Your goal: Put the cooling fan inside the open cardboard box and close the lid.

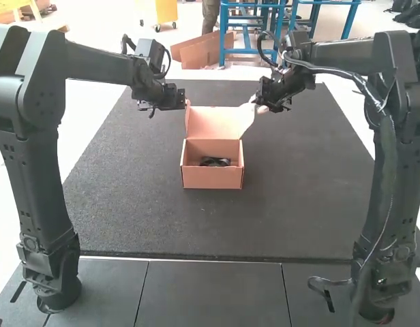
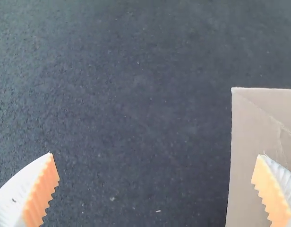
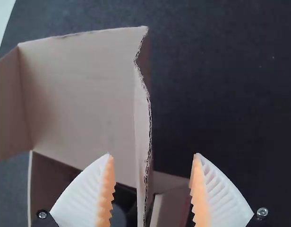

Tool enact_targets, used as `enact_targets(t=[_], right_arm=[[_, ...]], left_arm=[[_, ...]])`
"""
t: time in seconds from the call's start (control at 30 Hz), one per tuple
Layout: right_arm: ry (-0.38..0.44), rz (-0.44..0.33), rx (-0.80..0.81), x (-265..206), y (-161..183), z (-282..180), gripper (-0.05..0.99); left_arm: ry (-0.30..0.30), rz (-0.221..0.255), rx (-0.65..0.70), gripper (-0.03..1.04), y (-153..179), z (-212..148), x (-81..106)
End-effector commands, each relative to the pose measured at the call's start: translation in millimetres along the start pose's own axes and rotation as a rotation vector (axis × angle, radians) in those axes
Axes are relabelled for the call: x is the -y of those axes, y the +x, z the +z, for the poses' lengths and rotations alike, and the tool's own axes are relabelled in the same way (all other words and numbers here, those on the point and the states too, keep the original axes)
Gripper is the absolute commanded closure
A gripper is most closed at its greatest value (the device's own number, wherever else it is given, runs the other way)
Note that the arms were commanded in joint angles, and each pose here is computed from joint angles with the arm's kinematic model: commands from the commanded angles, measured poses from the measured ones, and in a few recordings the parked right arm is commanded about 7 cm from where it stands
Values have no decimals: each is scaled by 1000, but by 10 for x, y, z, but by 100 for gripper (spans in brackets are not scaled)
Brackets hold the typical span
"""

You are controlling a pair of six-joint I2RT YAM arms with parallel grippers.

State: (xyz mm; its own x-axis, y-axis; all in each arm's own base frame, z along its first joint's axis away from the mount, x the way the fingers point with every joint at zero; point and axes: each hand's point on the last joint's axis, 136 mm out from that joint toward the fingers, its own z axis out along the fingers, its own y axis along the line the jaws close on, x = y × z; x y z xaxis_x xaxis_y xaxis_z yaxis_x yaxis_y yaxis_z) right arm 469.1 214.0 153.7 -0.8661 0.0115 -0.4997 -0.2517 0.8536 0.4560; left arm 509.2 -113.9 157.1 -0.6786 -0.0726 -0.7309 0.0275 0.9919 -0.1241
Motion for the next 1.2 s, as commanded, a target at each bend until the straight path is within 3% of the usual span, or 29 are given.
enact_targets(t=[0.0,0.73,0.87,1.17], right_arm=[[-15,-1,43,-24,-155,-113,65],[-33,9,0,-24,-47,57,74],[-54,12,-14,-49,-12,75,89],[-68,-2,-34,-92,40,86,94]], left_arm=[[25,-6,35,4,-168,-77,82],[26,-7,38,4,-210,-111,90],[25,-6,35,4,-205,-113,88],[24,-14,29,4,-197,-127,85]])
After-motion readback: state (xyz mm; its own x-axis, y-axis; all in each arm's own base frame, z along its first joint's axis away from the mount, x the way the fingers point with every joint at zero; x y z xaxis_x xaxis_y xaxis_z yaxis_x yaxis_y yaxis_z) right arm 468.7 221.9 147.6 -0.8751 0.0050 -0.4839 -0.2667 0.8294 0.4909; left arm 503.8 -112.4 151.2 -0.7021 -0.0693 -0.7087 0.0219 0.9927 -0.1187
